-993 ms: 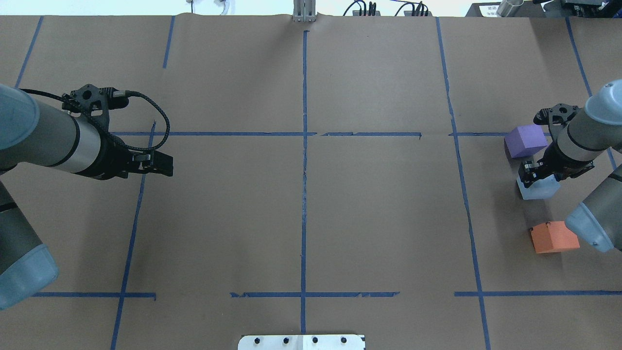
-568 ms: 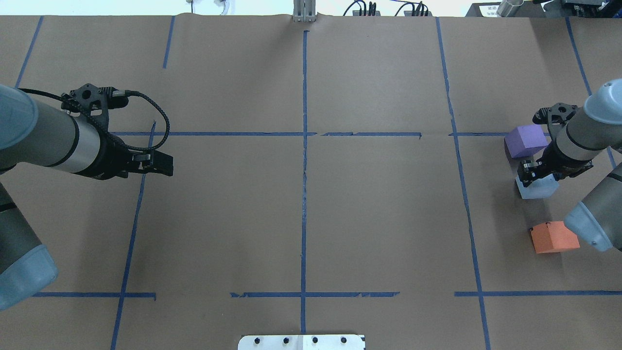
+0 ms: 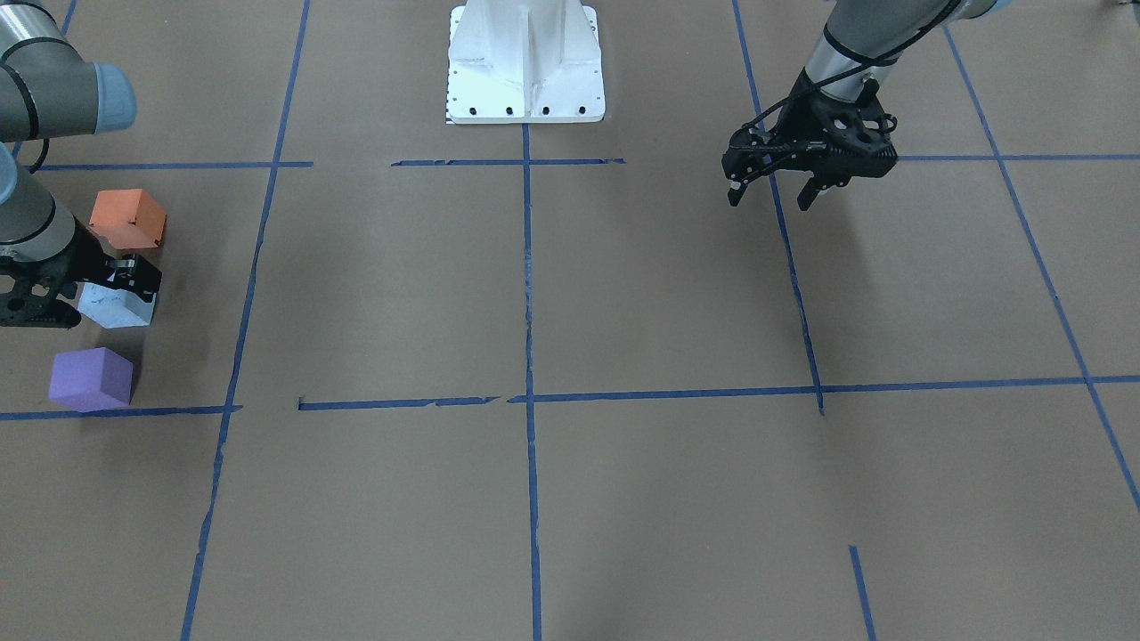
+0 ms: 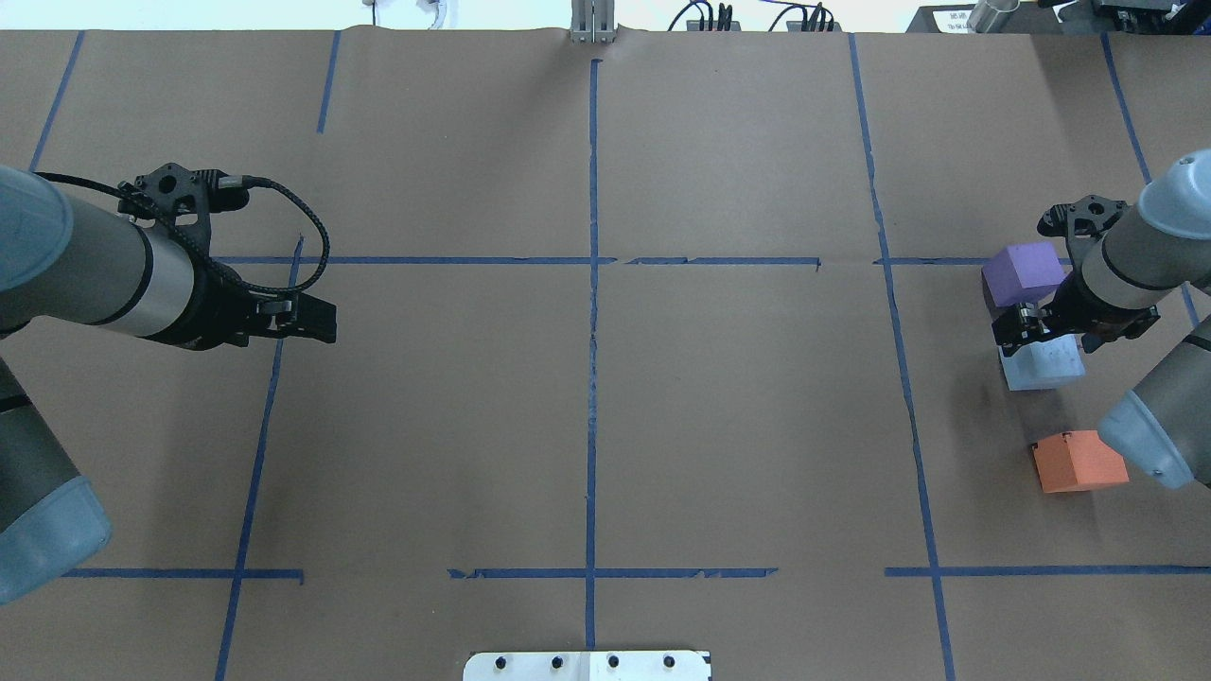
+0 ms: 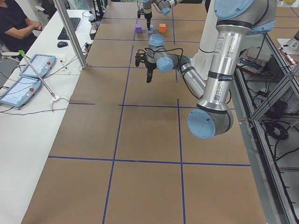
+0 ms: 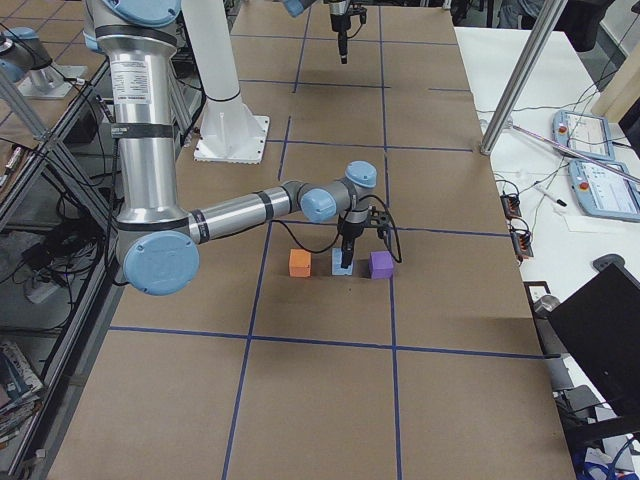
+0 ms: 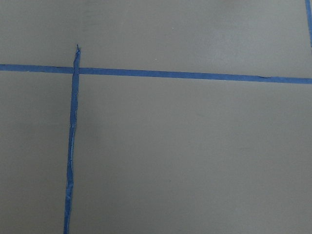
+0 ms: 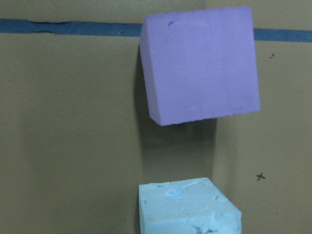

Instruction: Place blue block between orange and purple blocks

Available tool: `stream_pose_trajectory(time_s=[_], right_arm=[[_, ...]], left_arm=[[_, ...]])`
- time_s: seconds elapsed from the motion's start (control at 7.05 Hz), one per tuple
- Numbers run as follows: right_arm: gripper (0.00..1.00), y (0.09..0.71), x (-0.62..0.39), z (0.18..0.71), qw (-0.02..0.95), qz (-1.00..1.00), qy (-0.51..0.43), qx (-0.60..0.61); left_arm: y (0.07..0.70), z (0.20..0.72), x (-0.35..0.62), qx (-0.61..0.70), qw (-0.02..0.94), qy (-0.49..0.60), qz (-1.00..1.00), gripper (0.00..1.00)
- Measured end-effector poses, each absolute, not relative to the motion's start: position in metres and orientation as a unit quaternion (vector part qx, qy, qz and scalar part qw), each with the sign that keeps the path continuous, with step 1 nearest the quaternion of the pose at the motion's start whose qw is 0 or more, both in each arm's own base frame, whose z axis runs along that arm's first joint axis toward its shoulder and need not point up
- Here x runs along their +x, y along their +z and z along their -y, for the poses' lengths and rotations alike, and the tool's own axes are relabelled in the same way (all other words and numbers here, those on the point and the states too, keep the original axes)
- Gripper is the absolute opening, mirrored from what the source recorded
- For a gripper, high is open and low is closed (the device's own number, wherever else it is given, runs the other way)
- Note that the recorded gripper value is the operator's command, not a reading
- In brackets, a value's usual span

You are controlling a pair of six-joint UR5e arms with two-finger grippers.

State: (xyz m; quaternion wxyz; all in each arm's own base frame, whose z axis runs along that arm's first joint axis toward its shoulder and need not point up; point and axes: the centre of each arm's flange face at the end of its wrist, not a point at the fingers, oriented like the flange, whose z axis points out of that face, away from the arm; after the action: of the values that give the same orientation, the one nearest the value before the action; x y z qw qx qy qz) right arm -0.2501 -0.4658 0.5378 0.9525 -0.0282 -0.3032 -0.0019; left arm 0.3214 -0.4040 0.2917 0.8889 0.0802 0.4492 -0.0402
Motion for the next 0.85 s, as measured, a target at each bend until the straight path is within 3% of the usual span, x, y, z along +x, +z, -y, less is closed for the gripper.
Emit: stream_pose_trajectory(time_s=[0.43,0.85], right_arm=[[1.0,0.513,-0.196,0.452,0.946,0.325,0.015,-0.002],[1.0,0.528,-0.101,0.444,0.932,0.361,0.021,0.003]], left_arm=[[0.309,0.404,0.325,0.068,0.906,-0.02,-0.417,1.0],[0.358,0.424,0.303,0.092,0.919,0.092,-0.372,1.0]])
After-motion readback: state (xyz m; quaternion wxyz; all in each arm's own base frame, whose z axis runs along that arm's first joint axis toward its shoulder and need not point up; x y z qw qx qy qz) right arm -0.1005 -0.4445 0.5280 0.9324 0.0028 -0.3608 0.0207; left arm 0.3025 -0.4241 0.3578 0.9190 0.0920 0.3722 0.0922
